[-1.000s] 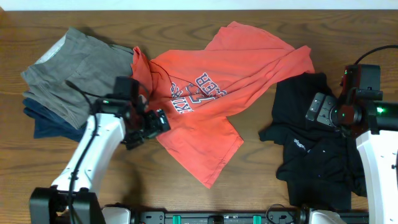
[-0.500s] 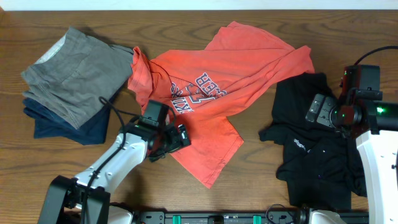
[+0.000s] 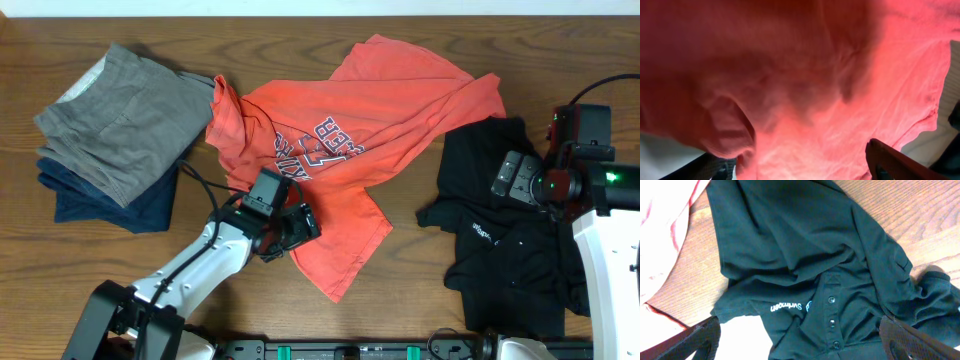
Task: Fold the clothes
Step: 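Grasp the orange shirt's lower left corner with the left gripper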
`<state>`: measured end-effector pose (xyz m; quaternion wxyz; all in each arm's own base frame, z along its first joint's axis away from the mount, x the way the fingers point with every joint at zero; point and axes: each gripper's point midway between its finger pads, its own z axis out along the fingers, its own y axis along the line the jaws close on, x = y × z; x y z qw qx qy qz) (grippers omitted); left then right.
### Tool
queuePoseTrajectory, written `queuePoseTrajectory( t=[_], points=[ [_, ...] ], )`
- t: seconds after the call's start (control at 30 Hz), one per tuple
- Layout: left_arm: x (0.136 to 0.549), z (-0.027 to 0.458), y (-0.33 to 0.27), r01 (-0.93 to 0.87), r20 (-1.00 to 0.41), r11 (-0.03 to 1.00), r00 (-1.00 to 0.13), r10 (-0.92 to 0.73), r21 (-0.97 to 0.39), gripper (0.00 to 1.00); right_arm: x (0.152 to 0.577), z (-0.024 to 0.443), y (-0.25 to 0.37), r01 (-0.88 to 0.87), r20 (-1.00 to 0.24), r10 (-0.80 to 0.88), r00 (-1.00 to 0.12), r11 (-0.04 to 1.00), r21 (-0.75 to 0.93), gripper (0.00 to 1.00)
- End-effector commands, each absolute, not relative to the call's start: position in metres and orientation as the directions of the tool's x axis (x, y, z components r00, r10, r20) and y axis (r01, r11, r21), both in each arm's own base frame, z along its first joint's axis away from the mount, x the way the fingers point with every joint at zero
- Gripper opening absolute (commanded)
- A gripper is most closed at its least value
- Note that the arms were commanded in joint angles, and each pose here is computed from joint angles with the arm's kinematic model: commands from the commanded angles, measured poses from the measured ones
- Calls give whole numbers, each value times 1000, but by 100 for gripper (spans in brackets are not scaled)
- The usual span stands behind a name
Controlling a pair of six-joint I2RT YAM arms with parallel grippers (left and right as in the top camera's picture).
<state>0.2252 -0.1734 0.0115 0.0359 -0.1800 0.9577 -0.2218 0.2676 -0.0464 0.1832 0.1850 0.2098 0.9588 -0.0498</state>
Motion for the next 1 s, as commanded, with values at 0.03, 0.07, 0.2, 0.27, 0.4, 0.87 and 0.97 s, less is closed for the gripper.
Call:
queuePoseTrajectory(
  t=[0.03,0.07,0.2,0.27,0.4,0.87,0.97],
  points=[
    [206,-7,-162,-429,68,830,-898,-435,-358,85,268,187,-51,425,-386,385,-839,905,-21,99],
    [206,-8,-161,-439,66,825,-892,-447,-354,85,268,187,-51,425,-386,385,-839,905,-21,99],
    [216,-9,-155,-444,5,828,-882,-471,-342,85,268,187,-51,425,-385,385,-839,905,-21,99],
    [222,-9,-156,-439,-14,827,-881,-473,-350,80,267,187,-51,425,-384,385,-839,905,-21,99],
    [229,-11,-160,-431,-28,823,-880,-474,-370,60,266,186,-51,425,-380,385,-841,905,-23,99],
    [233,-21,-157,-437,-40,828,-877,-479,-351,22,266,186,-50,424,-377,386,-842,906,-20,99],
    [236,-19,-159,-431,-49,826,-876,-479,-364,15,266,186,-50,423,-376,385,-843,906,-21,99]
  ],
)
